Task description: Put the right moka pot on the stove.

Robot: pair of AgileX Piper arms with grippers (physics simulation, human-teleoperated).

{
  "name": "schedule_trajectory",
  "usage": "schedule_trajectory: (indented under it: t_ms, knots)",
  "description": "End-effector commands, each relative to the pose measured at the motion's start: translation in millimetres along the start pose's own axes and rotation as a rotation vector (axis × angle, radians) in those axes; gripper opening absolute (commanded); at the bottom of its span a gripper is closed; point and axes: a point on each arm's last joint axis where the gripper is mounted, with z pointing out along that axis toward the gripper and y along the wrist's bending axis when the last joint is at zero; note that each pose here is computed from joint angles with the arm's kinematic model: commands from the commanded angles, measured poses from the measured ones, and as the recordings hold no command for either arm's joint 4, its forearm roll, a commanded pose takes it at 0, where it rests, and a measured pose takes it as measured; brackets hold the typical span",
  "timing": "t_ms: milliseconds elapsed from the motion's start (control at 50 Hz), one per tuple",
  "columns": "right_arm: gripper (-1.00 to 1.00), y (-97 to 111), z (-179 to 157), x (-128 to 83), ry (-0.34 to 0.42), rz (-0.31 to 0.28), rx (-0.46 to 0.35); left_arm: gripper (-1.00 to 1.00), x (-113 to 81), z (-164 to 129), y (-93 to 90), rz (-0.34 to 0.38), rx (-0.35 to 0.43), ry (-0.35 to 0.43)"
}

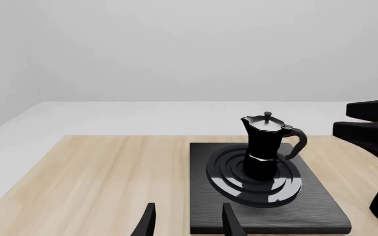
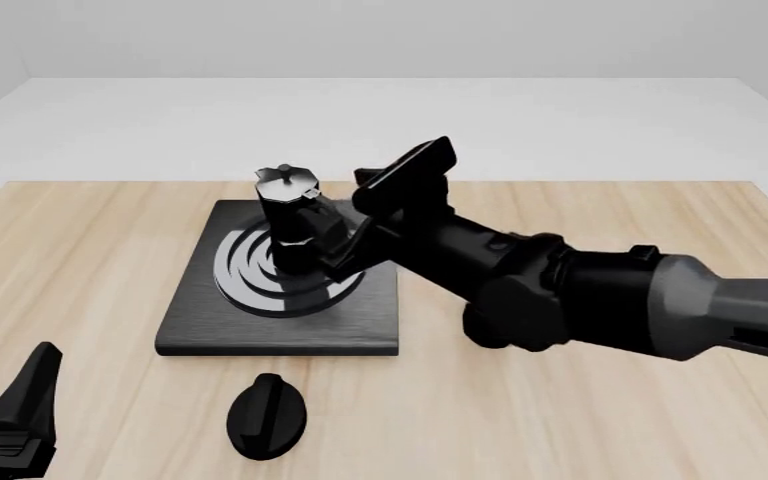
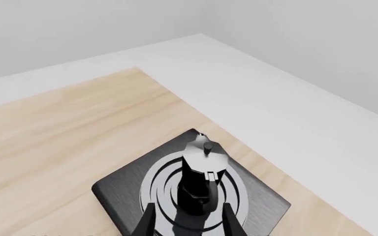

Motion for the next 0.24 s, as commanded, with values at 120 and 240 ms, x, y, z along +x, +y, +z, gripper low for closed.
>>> schedule_trajectory:
  t_ms: [120,240]
  knots:
    - [1.0,4,-43,-22,-0.031,0.001,-0.016,1.0,0.0,0,0.0,0.0,0.0,0.0]
    - [1.0,0,-65,-31,-0.044,0.026,-0.009,1.0,0.0,0,0.0,0.0,0.0,0.0]
